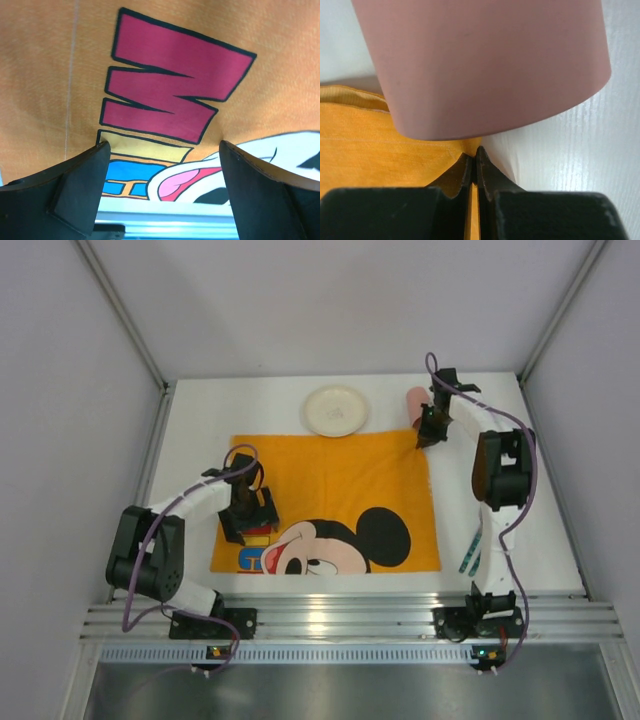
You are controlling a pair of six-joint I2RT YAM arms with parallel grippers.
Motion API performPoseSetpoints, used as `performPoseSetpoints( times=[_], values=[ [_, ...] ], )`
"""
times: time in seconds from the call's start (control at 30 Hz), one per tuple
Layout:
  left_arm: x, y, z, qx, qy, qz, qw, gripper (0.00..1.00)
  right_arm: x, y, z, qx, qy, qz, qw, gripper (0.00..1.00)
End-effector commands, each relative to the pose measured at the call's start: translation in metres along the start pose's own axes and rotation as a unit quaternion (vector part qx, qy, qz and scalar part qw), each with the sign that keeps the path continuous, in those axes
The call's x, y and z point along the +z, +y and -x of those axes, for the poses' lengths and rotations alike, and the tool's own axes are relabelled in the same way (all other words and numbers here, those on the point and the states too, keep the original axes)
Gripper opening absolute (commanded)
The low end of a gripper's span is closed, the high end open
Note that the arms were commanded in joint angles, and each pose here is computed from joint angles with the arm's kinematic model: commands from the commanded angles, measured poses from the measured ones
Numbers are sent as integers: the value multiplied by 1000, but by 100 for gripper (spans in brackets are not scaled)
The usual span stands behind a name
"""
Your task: Set the dinner table for one person
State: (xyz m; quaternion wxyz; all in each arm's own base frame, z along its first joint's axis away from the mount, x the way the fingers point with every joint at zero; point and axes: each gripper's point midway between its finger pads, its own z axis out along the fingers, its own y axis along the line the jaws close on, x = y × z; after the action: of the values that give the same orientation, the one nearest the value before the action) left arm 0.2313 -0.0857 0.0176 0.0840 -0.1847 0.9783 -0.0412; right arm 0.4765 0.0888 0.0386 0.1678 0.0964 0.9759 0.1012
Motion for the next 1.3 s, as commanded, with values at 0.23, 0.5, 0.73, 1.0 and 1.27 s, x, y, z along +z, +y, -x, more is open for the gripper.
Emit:
performPoseSetpoints(
  times=[0.23,0.5,0.73,1.0,1.27],
  values=[
    [-47,-24,-14,-20,2,-36,999,96,-35,-20,-12,18,0,-18,1000,24],
    [-79,-59,34,-3,-54,-73,996,96,-126,-9,-5,35,-112,10,993,73],
    [-73,-83,53,19,-51,-88,995,95,-139,12,26,94,-193,86,973,80],
    [-83,-84,64,48,-62,-72,994,95,-103,-34,81,166,-218,50,960,78],
    [-78,-81,64,59,-55,-61,995,95,-75,-49,126,192,-237,44,951,78]
  ],
)
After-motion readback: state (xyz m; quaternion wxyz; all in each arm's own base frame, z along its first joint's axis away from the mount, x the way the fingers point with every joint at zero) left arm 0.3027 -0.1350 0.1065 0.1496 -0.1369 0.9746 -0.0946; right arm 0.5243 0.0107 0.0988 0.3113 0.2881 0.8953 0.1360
